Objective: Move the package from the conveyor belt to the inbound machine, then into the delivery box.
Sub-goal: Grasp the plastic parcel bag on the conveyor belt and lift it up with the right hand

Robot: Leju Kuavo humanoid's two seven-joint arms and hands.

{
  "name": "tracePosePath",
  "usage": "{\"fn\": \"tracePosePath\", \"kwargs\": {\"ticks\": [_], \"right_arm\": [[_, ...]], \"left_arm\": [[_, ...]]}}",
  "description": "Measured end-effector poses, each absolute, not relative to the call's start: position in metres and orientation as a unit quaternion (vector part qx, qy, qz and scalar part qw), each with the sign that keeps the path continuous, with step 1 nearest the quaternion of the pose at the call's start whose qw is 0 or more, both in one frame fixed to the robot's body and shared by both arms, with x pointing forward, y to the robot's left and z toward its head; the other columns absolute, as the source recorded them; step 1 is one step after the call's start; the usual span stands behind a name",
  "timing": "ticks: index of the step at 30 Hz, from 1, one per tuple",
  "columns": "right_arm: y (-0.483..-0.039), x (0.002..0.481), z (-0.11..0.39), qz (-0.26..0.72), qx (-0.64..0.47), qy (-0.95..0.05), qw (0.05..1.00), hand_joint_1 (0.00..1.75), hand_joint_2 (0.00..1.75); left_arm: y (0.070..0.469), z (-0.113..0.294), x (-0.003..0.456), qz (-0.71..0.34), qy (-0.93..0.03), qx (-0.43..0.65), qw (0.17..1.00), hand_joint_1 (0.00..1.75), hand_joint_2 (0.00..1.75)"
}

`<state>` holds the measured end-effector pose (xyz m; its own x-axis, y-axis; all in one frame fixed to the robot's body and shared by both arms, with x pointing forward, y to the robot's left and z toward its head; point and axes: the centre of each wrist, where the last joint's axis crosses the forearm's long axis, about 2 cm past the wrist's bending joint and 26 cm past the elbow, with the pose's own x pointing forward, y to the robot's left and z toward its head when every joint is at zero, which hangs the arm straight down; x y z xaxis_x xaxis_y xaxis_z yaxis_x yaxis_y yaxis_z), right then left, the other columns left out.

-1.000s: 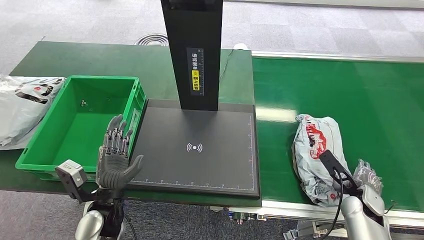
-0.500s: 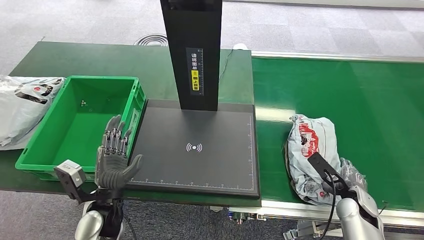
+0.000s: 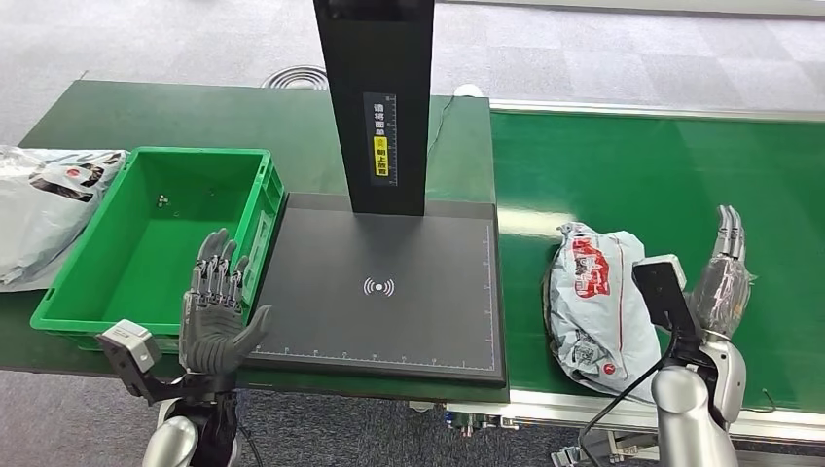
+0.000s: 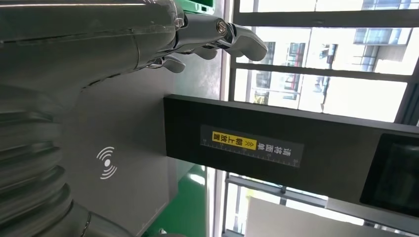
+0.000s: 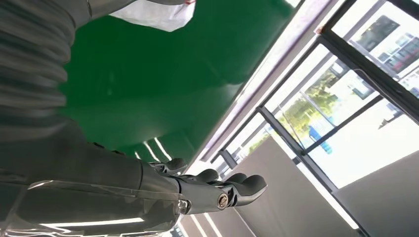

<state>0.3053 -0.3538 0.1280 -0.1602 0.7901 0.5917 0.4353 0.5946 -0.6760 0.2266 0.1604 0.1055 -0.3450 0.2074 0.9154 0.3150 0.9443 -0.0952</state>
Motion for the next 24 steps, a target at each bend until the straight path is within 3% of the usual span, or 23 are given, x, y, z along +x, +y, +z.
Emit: {"fn": "tracePosePath", "kwargs": {"ticks": [6,9,10,13,24], "right_arm": [[-0.348,0.308,0.126,0.158,-0.404,-0.749,0.500,0.00,1.75],[-0.343,0.313,0.121,0.194,-0.384,-0.696,0.574,0.00,0.44],[-0.341,0.315,0.116,0.219,-0.372,-0.660,0.615,0.00,0.44],[-0.332,0.314,0.093,0.285,-0.330,-0.568,0.698,0.00,1.75],[-0.310,0.298,0.054,0.364,-0.277,-0.484,0.746,0.00,1.75]], "left_arm": [[0.158,0.107,0.227,-0.051,-0.820,-0.166,0.546,0.00,1.75],[0.158,0.108,0.228,-0.054,-0.819,-0.170,0.545,0.00,1.75],[0.157,0.108,0.229,-0.056,-0.819,-0.172,0.544,0.00,1.75],[0.156,0.108,0.232,-0.062,-0.817,-0.179,0.544,0.00,1.75],[0.156,0.108,0.234,-0.063,-0.813,-0.179,0.551,0.00,1.75]]}}
